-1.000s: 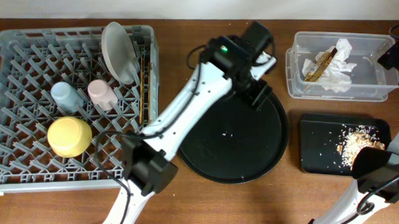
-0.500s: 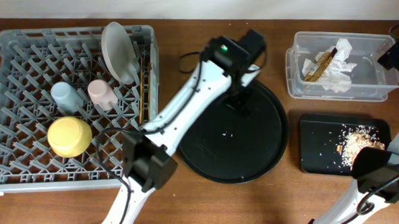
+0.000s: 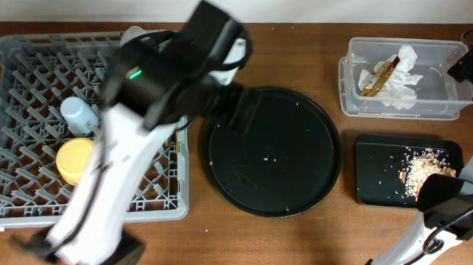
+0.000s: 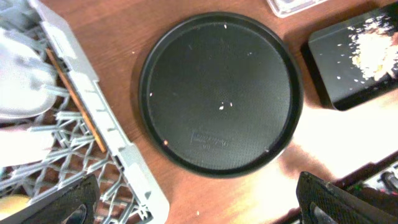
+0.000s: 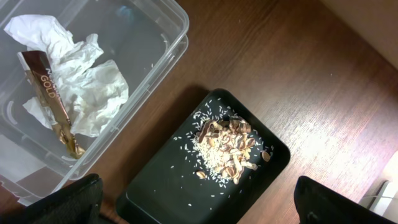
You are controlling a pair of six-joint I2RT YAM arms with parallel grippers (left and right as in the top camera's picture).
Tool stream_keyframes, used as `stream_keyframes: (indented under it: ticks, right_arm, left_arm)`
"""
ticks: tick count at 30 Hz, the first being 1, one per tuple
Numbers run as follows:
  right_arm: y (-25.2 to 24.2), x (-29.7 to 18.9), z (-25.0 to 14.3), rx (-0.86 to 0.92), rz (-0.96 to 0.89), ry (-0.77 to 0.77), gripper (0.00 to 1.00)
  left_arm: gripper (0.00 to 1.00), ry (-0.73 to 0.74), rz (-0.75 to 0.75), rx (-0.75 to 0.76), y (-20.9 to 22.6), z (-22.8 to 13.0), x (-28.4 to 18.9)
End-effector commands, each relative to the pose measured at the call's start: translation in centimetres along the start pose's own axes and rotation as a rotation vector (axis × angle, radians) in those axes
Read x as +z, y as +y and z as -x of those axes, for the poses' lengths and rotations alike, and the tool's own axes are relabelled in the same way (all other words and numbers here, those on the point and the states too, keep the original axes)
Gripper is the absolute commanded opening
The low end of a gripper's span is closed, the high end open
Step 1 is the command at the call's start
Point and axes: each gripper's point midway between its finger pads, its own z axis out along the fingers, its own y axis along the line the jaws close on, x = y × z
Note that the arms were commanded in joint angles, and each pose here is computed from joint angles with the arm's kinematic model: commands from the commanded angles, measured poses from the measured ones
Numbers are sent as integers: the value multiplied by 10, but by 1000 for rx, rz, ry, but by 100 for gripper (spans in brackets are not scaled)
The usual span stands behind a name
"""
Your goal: Sort waste into correct bins and load items into the dishwasher rack
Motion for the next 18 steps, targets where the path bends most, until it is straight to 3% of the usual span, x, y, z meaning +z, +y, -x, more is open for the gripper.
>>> stream_keyframes:
  ticks: [1,6,18]
  right_arm:
    - [-2,1,1,7,-12,-3,99]
    - [-2,1,1,7,-13,-2,99]
    - [-2,1,1,7,-13,-2,98]
  left_arm:
    - [100,8,20,-6,7,-31,-22]
    - [99,62,29,-6,14,-71,-29]
    - [99,127,69,-5,21,-83,-12]
